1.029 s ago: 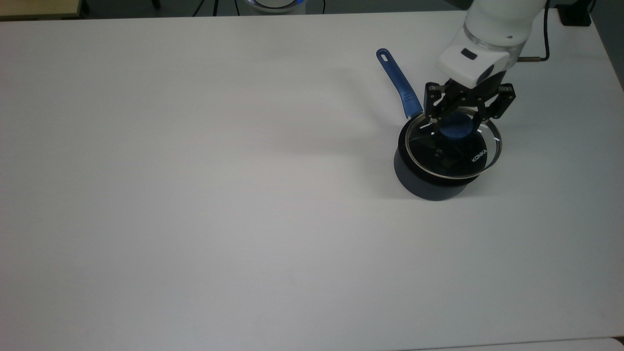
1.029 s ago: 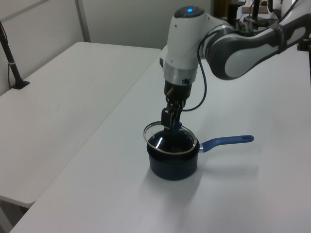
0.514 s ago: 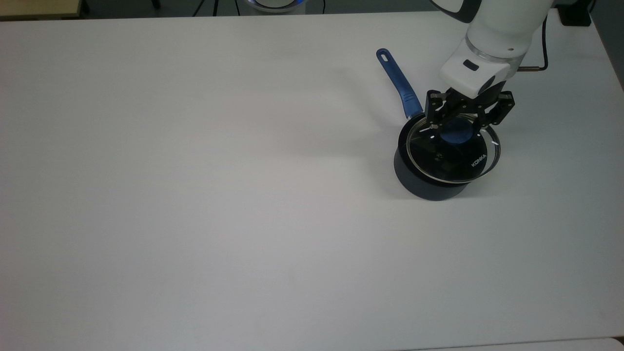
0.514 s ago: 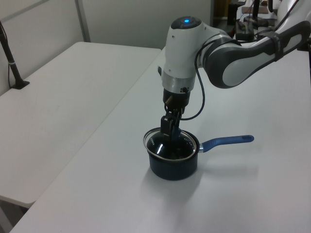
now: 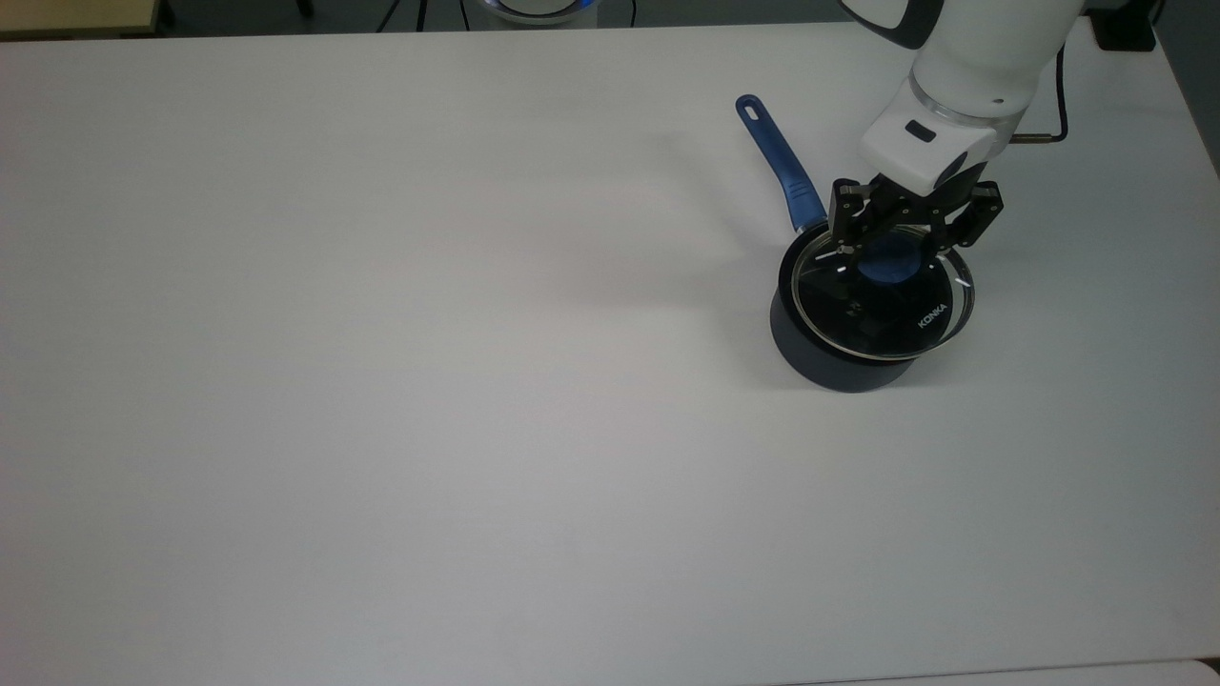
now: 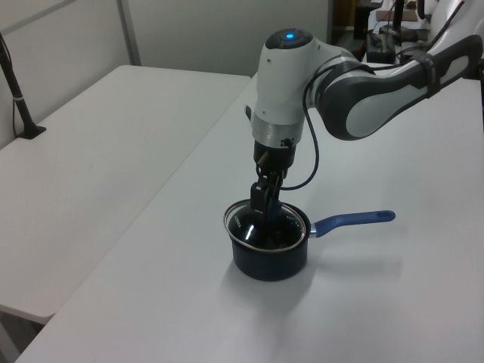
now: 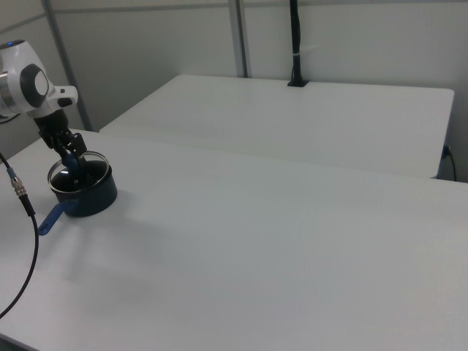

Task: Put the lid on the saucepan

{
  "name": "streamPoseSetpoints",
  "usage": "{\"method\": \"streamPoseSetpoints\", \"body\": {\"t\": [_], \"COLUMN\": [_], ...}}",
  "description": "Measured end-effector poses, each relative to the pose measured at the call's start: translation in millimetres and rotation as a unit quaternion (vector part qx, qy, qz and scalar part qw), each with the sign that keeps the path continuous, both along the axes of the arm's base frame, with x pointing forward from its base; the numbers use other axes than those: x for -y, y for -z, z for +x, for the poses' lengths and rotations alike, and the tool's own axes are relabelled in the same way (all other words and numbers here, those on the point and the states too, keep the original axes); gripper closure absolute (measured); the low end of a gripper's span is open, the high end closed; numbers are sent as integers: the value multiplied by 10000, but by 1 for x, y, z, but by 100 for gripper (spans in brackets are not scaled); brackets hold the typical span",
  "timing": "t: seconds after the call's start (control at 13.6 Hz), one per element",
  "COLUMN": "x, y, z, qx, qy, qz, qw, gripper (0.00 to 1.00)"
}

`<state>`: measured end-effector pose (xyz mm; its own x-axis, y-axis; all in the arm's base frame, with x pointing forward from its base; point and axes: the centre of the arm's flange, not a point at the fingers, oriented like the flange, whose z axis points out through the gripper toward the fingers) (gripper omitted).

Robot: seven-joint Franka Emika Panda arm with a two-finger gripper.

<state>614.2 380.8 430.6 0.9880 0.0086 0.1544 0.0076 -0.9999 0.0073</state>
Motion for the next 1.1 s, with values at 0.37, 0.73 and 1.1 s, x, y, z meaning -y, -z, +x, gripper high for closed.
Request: {"method": "streamPoseSetpoints", "body": {"t": [0.37, 0.73, 1.1], "x": [0, 28, 208], "y": [2, -61, -176], "z": [0, -2, -26], "qx": [-15, 144, 106], "qy": [3, 299, 1052], "qz": [-9, -42, -351], "qw": [10000, 9994, 9938], "gripper": [11, 0, 0]}}
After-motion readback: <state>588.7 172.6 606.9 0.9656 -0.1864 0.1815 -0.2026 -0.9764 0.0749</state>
